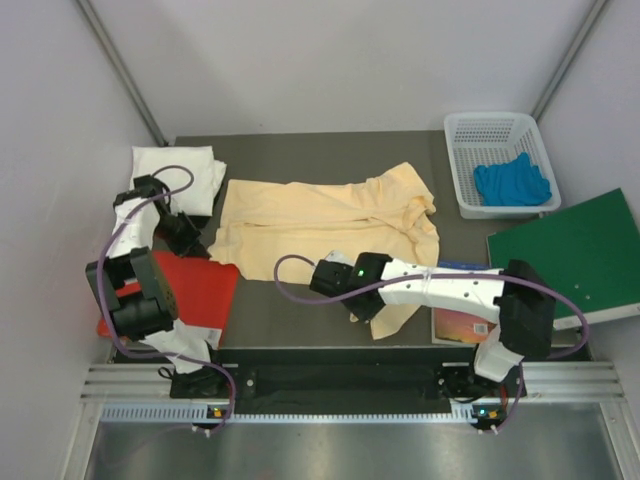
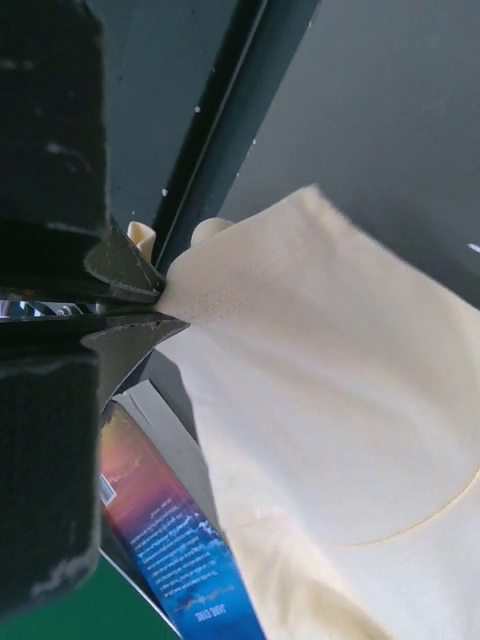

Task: Fold and stack the t-shirts
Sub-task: Grap the side of the flattened tshirt closest away from the robot with both arms, then fold the other side of the tshirt into a rectangle

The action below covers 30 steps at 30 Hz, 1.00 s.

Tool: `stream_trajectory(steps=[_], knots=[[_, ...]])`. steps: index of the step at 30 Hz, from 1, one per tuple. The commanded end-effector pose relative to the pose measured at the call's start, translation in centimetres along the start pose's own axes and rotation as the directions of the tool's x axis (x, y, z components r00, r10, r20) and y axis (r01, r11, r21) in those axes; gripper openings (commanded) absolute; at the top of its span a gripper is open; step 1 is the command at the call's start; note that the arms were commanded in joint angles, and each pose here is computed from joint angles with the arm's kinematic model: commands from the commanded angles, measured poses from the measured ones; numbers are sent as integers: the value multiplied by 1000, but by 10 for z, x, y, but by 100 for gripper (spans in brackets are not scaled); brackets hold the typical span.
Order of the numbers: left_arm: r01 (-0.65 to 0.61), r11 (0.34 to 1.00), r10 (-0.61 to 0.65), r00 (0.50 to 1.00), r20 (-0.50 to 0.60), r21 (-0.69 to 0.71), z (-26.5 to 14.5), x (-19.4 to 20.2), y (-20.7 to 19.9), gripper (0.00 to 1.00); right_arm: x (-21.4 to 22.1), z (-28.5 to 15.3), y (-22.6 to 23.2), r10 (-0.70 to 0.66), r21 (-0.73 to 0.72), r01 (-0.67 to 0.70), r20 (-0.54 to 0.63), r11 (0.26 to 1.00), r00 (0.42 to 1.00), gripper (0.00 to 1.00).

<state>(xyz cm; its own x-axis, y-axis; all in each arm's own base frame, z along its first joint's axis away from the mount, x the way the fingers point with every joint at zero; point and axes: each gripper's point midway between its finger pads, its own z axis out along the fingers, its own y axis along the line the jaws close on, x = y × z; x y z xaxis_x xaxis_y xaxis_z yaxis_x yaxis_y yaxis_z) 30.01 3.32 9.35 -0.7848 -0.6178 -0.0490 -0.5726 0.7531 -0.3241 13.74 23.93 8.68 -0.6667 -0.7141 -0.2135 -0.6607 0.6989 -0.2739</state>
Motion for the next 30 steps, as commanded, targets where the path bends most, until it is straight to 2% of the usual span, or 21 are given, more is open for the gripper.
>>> stream_trajectory(steps=[1,5,13,24,30], knots=[[-20,1000,20,999,44,16,-37,7,-8,0,-15,-33,-20,40,29,-43,77,999,996,0],[-23,1000,22,996,92,16,-43,9,-6,0,-21,-28,-41,69,81,-74,69,994,995,0],[-45,990,12,971,239,136,-54,-36,-39,0,-50,-13,-119,180,230,-197,90,953,979,0],[-45,965,-26,964,265,259,-40,-96,-75,0,-104,13,-212,292,345,-328,152,880,944,0],[-17,961,-39,979,199,276,-15,-119,-85,0,-128,21,-261,325,397,-374,188,838,927,0]])
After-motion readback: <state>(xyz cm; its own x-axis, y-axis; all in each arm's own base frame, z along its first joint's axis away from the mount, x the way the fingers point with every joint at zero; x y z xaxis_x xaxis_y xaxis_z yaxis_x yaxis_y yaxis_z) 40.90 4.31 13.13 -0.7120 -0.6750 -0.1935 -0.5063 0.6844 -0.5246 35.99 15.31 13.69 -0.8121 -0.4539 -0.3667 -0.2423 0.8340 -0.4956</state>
